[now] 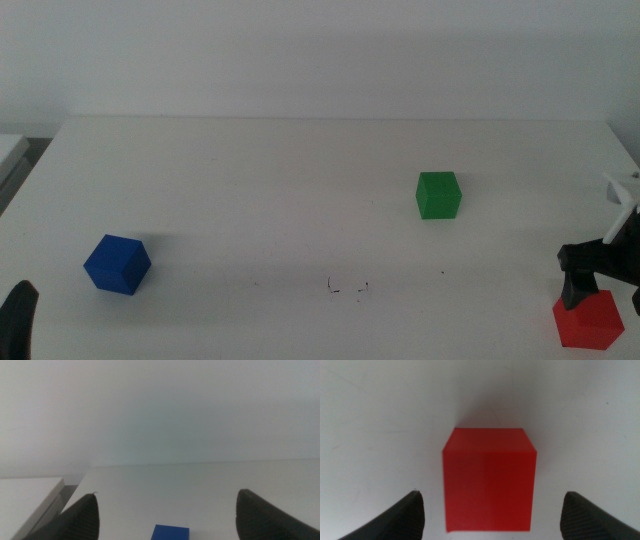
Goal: Stack red cubes first, then green, then blue cubes in a specific spot.
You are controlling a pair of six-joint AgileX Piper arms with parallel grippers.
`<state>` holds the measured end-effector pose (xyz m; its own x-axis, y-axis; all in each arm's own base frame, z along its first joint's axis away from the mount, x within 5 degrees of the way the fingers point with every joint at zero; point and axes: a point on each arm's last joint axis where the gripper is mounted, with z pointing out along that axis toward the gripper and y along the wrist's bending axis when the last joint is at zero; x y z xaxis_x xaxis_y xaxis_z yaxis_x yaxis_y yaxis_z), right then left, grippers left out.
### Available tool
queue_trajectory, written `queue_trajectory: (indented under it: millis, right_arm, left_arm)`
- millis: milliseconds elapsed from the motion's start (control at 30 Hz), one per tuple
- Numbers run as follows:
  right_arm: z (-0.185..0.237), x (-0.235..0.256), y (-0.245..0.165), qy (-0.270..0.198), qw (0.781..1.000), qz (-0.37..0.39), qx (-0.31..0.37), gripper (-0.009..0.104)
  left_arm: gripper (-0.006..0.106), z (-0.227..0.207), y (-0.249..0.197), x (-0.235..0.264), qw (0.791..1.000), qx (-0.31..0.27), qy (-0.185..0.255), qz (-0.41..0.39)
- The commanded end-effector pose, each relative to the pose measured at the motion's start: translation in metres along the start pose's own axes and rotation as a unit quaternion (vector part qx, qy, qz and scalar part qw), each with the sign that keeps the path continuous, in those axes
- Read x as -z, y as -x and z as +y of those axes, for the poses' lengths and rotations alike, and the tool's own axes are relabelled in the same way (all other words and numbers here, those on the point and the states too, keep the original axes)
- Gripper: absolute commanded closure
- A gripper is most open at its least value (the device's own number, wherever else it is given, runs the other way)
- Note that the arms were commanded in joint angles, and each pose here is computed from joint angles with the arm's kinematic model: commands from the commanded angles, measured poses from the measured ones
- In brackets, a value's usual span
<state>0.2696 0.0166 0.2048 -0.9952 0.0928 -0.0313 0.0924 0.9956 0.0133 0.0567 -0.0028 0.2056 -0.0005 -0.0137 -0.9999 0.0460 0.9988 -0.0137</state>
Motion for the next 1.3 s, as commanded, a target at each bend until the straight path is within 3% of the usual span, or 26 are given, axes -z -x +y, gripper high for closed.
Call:
queue_trajectory:
  millis: [0, 467, 633, 767, 800, 1067, 1267]
  right_arm:
    - [-0.001, -0.006, 0.004, -0.01, 1.0, 0.004, 0.003, 0.014]
    - [0.0, -0.035, 0.011, -0.016, 0.999, 0.043, 0.003, 0.018]
    - [0.0, -0.036, 0.011, -0.016, 0.999, 0.046, 0.003, 0.038]
    - [0.0, -0.036, 0.011, -0.016, 0.999, 0.046, 0.001, 0.065]
    - [0.0, -0.036, 0.011, -0.015, 0.999, 0.05, 0.0, 0.078]
    - [0.041, -0.001, 0.017, -0.045, 0.996, 0.071, 0.006, 0.078]
    - [0.112, 0.039, 0.032, -0.041, 0.999, -0.021, 0.01, 0.078]
  left_arm:
    - [0.007, 0.0, 0.001, 0.0, 1.0, 0.004, 0.001, -0.008]
    - [0.007, 0.0, 0.001, 0.0, 1.0, 0.004, 0.001, -0.008]
    - [0.007, 0.0, 0.001, 0.0, 1.0, 0.004, 0.001, -0.008]
    - [0.007, 0.0, 0.001, 0.0, 1.0, 0.004, 0.001, -0.008]
    - [0.007, 0.0, 0.001, 0.0, 1.0, 0.004, 0.001, -0.008]
    - [0.007, 0.0, 0.001, 0.0, 1.0, 0.004, 0.001, -0.008]
    - [0.007, 0.0, 0.001, 0.0, 1.0, 0.004, 0.001, -0.008]
